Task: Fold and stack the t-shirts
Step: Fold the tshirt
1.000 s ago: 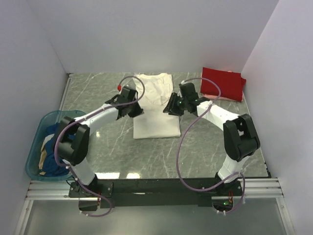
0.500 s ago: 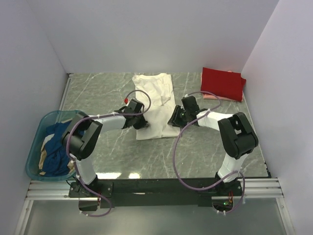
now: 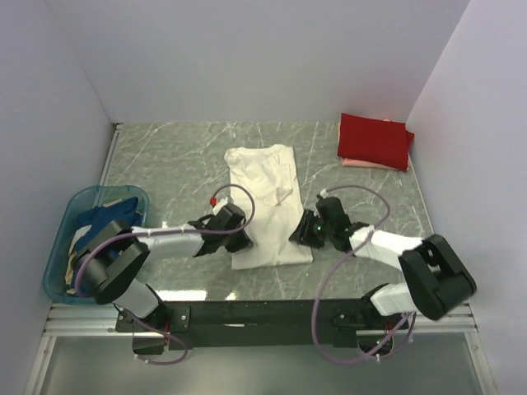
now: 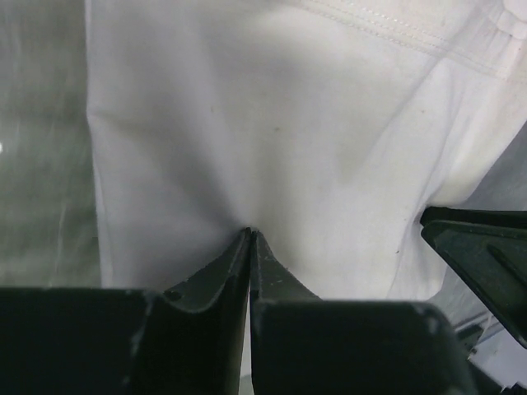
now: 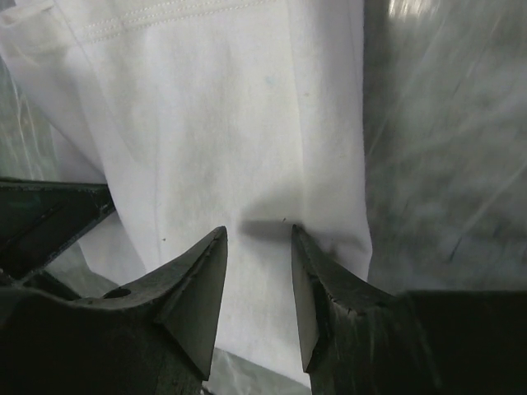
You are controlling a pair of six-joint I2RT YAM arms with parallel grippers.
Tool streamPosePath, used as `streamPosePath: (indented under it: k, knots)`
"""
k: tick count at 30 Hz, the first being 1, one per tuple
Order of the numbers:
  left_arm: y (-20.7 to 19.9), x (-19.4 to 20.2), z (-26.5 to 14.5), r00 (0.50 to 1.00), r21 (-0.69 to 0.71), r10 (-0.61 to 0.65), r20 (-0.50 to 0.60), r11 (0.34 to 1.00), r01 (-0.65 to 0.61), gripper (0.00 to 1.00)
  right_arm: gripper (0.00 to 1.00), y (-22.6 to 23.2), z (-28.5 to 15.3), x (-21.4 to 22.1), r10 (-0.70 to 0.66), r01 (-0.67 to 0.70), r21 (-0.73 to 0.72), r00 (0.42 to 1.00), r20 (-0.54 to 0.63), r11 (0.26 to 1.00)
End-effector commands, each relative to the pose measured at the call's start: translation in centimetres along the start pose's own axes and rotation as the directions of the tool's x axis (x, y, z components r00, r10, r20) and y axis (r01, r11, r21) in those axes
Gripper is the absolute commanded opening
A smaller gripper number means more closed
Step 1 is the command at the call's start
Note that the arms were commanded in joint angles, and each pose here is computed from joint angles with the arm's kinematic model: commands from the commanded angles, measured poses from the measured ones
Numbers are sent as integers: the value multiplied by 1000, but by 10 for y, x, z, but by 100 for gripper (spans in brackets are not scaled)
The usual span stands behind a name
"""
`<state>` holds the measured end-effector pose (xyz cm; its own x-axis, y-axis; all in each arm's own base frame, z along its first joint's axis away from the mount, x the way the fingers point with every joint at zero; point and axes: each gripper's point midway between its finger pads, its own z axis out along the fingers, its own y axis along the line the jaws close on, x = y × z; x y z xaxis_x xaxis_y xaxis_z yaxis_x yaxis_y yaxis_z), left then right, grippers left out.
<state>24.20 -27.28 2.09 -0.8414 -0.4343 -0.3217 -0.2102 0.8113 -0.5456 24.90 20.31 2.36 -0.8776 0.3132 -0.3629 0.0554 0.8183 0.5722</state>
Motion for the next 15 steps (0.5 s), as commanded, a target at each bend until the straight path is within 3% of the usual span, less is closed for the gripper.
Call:
streamPosePath:
  k: [1,10,15]
  knots:
    - [67,53,-20,993,-210,25,-117,977,-49,11,45,-33,-20,60,26,-12,115,992,-123,993]
    - [91,94,-64,990,-201,2,-143,979,-31,13,45,-46,-57,117,39,-27,79,988,-148,996]
    - [77,88,-76,992,-134,7,-125,991,-24,20,46,-29,-73,97,4,-2,38,997,-71,999]
